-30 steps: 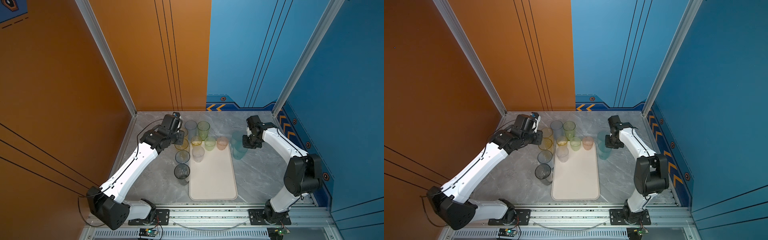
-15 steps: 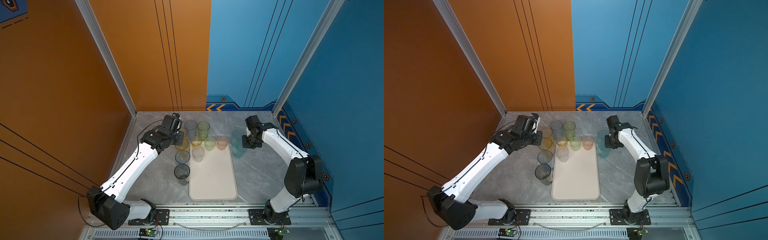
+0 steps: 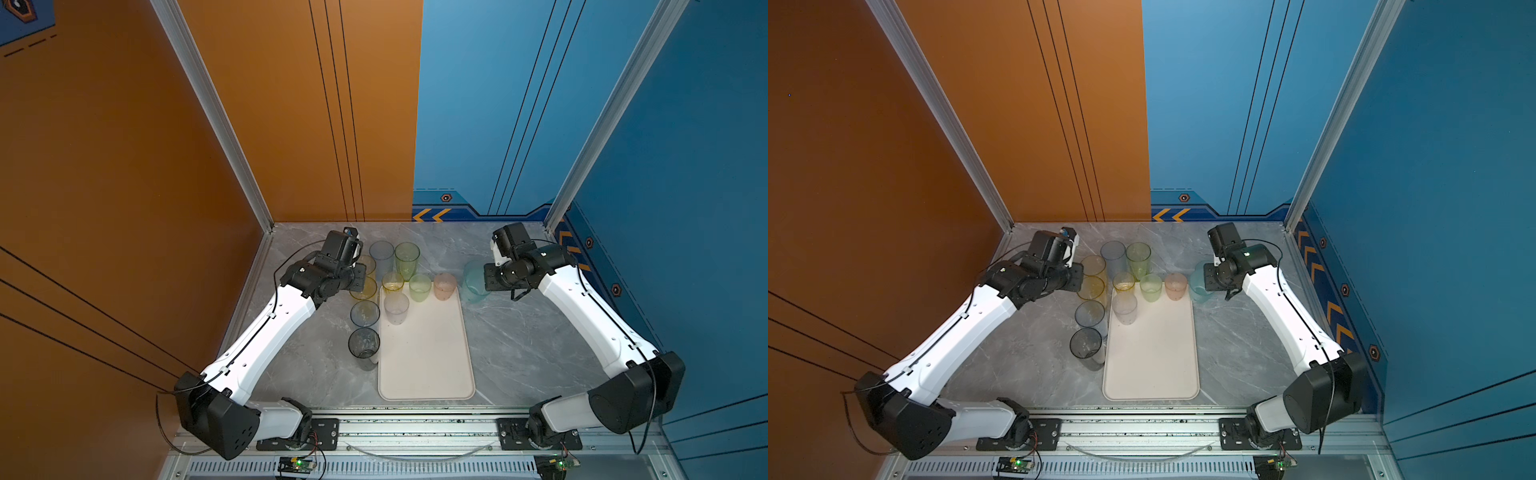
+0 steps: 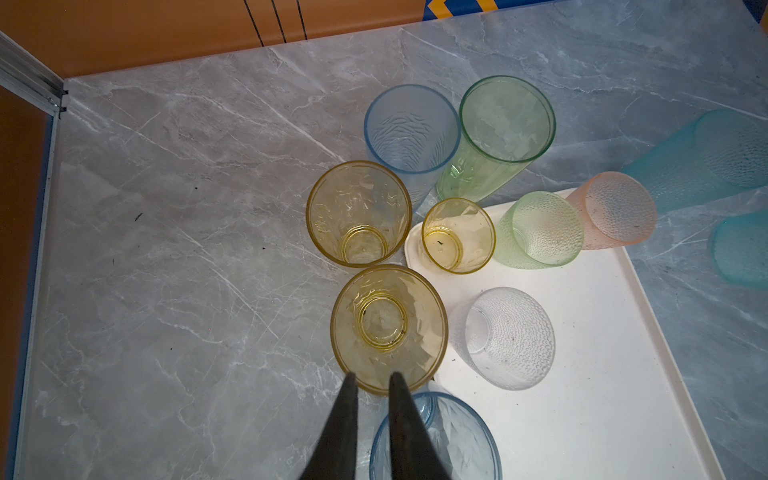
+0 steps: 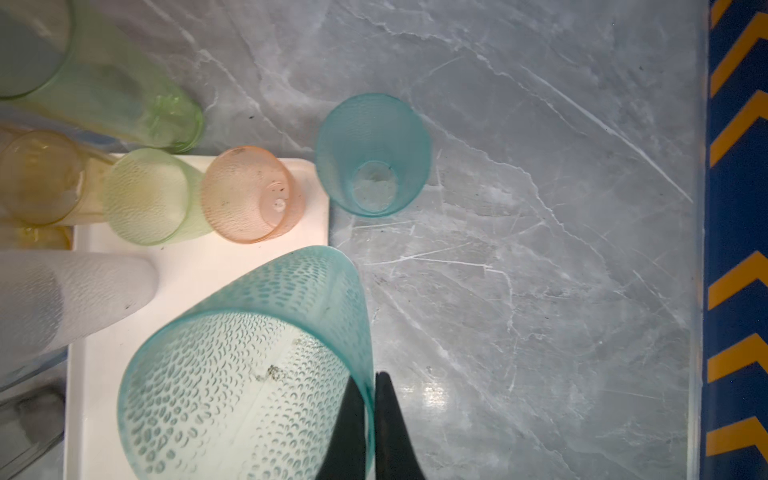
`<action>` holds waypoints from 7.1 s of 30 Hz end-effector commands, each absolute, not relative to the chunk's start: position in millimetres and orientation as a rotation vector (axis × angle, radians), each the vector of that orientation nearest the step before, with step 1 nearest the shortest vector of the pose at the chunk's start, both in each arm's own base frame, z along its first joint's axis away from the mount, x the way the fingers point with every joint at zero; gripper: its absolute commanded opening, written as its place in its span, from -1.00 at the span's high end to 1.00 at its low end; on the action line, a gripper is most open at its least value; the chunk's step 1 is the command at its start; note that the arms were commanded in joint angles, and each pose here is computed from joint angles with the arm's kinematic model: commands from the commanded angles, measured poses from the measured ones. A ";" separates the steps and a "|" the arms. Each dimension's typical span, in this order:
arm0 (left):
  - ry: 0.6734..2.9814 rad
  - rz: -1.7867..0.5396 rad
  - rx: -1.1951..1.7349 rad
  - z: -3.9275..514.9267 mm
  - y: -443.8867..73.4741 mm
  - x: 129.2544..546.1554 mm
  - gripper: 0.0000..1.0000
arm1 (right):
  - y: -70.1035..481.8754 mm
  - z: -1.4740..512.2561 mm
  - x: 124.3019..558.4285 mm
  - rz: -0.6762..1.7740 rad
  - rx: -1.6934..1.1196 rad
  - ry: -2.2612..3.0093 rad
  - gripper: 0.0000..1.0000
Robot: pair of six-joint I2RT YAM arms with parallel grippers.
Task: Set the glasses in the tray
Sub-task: 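Grasp the teal glass nearest the tray with right gripper and lift it, then carry the teal glass over the tray and lower it beside the clear glass, then open right gripper to release the teal glass and raise it away, then move right gripper to the second teal glass and grasp it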
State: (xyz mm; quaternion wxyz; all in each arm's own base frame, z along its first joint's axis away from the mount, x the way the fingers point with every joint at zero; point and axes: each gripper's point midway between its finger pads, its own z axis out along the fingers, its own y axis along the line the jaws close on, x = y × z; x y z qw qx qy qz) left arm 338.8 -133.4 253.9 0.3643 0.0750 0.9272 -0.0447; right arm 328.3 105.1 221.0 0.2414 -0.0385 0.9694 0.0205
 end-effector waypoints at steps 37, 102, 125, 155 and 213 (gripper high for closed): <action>2.383 -0.142 0.199 256.9 -127.6 336.4 0.66 | 248.0 138.8 341.7 0.107 -0.491 2.810 0.98; 2.386 -0.132 0.193 255.8 -125.2 338.7 0.64 | 246.1 130.5 357.2 0.082 -0.452 2.780 0.76; 2.385 -0.111 0.196 254.8 -123.4 339.2 0.64 | 246.1 171.2 354.0 0.202 -0.420 2.706 0.39; 2.339 -0.093 0.175 249.6 -122.7 344.7 0.64 | 56.4 173.6 410.7 0.034 0.159 2.693 0.40; 2.370 -0.075 0.186 245.2 -122.3 352.8 0.65 | 60.3 122.9 439.3 0.001 0.130 2.803 0.98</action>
